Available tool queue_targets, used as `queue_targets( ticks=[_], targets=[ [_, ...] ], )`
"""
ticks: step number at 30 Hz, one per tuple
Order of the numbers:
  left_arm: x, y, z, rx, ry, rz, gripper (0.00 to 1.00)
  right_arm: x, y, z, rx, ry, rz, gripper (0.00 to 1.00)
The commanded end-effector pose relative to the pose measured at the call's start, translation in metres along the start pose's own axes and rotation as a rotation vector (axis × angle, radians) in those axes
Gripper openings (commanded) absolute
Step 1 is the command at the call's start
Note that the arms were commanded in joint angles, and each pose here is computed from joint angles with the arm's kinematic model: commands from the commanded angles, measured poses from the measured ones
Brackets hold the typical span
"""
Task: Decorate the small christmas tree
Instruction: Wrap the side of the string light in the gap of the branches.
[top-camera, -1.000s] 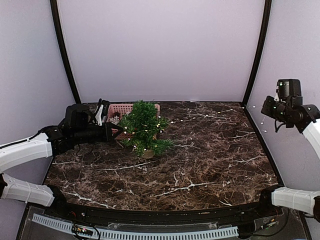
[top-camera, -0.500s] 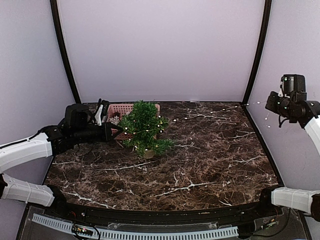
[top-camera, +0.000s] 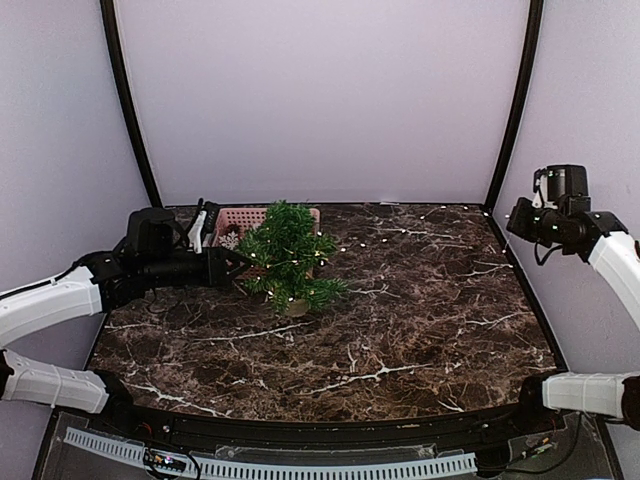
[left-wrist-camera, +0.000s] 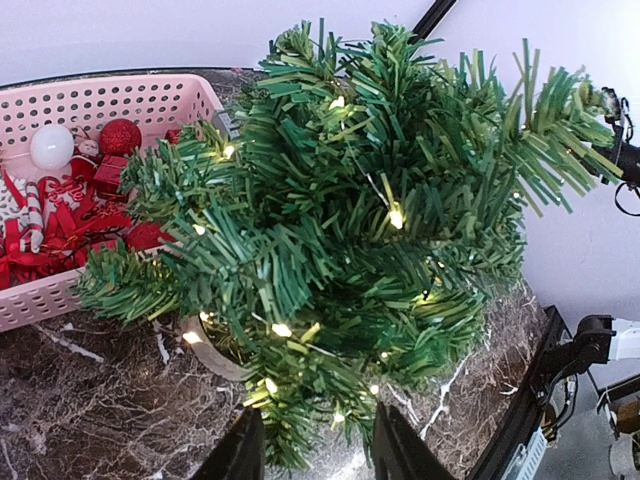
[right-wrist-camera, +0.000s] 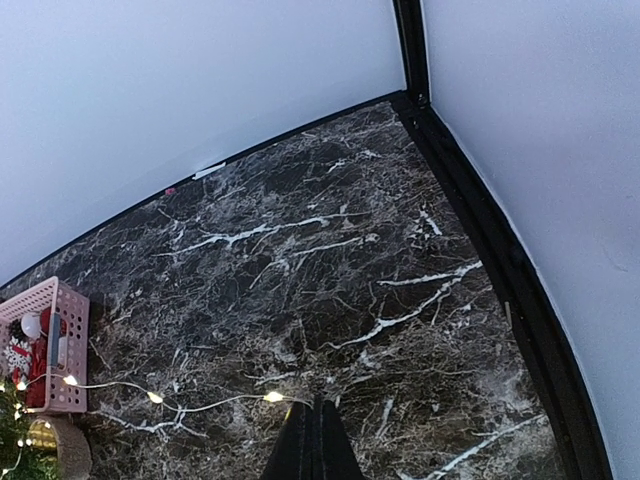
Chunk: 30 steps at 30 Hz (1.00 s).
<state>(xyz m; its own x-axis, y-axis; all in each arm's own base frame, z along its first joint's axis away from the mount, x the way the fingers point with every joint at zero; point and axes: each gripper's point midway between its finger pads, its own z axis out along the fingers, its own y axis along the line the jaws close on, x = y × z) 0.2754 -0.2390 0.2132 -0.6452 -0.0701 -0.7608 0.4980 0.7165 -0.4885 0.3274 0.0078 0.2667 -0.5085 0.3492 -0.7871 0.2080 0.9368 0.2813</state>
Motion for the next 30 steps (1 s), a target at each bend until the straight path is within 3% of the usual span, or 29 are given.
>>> queue_targets(
  ticks=[1, 7, 13, 22, 30],
  targets=[
    [-0.022, -0.014, -0.025, 0.013, -0.054, 0.034, 0.44, -0.012, 0.026, 0.016, -0.093, -0.041, 0.013, 0.0],
    [-0.032, -0.011, -0.038, -0.043, -0.057, 0.033, 0.51, -0.01, 0.055, 0.051, -0.102, -0.02, -0.03, 0.0],
    [-0.07, -0.007, -0.038, -0.054, -0.06, 0.065, 0.54, -0.017, 0.098, 0.086, -0.144, -0.021, -0.056, 0.0],
    [-0.136, -0.001, -0.011, 0.029, -0.127, 0.072, 0.57, 0.005, 0.198, 0.151, -0.242, 0.047, -0.143, 0.0],
    [-0.159, 0.004, 0.016, 0.094, -0.155, 0.148, 0.69, 0.026, 0.295, 0.175, -0.377, 0.083, -0.207, 0.0]
  ],
)
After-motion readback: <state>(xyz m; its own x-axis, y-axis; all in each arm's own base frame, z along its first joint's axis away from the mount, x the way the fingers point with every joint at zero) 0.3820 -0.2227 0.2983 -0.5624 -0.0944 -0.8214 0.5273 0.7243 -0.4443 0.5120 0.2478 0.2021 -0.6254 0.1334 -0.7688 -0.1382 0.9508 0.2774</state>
